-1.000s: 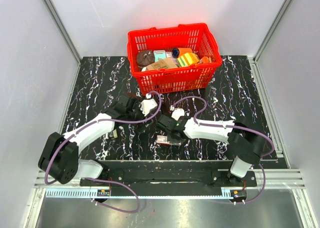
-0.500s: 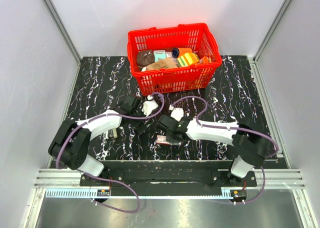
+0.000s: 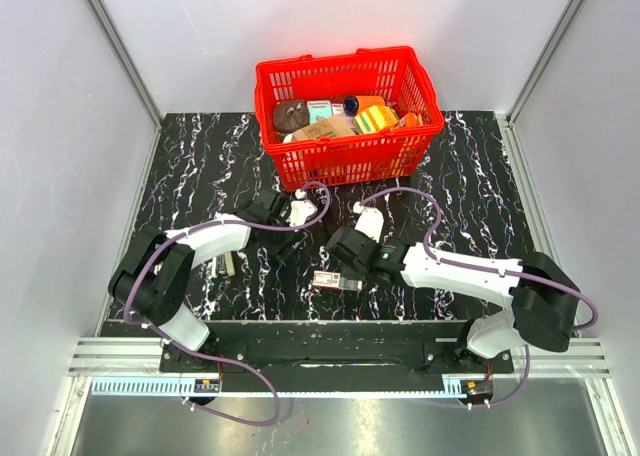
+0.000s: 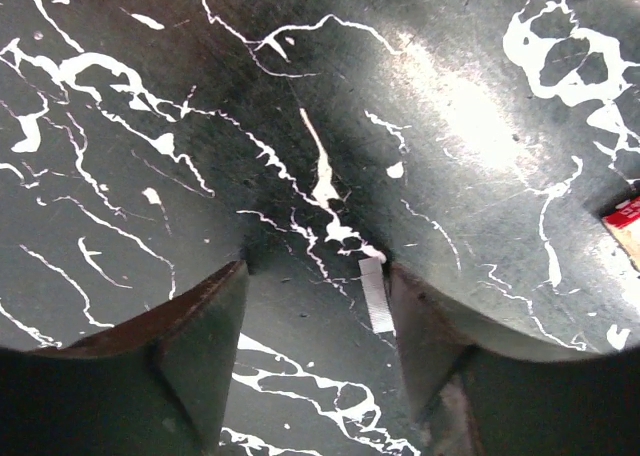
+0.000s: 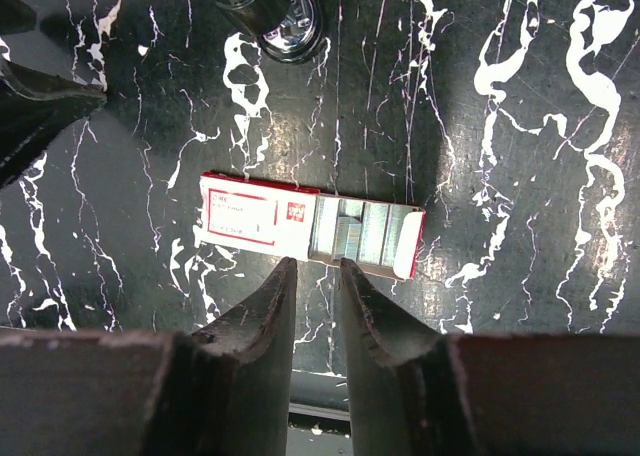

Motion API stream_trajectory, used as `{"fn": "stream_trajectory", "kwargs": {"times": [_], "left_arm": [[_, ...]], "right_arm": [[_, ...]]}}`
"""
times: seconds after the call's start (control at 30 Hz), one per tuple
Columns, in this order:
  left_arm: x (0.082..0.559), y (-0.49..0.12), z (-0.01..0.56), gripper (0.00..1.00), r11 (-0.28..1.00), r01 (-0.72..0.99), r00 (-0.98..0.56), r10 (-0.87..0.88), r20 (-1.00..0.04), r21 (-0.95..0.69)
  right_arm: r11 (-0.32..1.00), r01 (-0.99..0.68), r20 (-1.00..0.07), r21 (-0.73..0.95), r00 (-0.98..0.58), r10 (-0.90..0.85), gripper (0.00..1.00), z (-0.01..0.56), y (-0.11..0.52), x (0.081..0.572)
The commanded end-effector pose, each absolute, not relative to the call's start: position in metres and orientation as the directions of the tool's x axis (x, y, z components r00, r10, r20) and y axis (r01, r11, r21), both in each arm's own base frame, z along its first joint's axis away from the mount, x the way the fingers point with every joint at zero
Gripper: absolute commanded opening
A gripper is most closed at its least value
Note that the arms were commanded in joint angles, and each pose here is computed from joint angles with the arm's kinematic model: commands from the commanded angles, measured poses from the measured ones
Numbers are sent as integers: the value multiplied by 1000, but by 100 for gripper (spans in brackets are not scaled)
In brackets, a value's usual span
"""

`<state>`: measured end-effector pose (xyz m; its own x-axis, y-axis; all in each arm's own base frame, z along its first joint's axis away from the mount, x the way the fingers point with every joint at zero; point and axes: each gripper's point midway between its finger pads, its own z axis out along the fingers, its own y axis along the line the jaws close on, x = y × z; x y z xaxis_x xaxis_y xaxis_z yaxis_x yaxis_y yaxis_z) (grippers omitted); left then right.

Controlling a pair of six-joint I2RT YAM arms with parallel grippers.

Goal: Unload the staples from the stapler

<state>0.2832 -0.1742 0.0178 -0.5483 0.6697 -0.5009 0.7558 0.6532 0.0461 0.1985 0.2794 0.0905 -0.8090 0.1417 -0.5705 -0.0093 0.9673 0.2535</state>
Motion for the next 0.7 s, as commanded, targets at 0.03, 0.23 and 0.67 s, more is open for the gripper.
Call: {"fn": "stream_trajectory", "kwargs": {"times": [0.03,0.23,0.67], "left_arm": [[281,-182,29,54,641,767,-551,660,-512,1],[272,-190,25,31,619,783,-567,664,-487,-67],[275,-193,20,35,611,788,-568,672,-475,-78]], "right_arm": [[964,-6,-610,266,-775,164,30,98,279,207],[963,-3,-616,269,-769,170,29,101,277,208],[962,-3,-619,273,-766,173,27,102,275,208]]}}
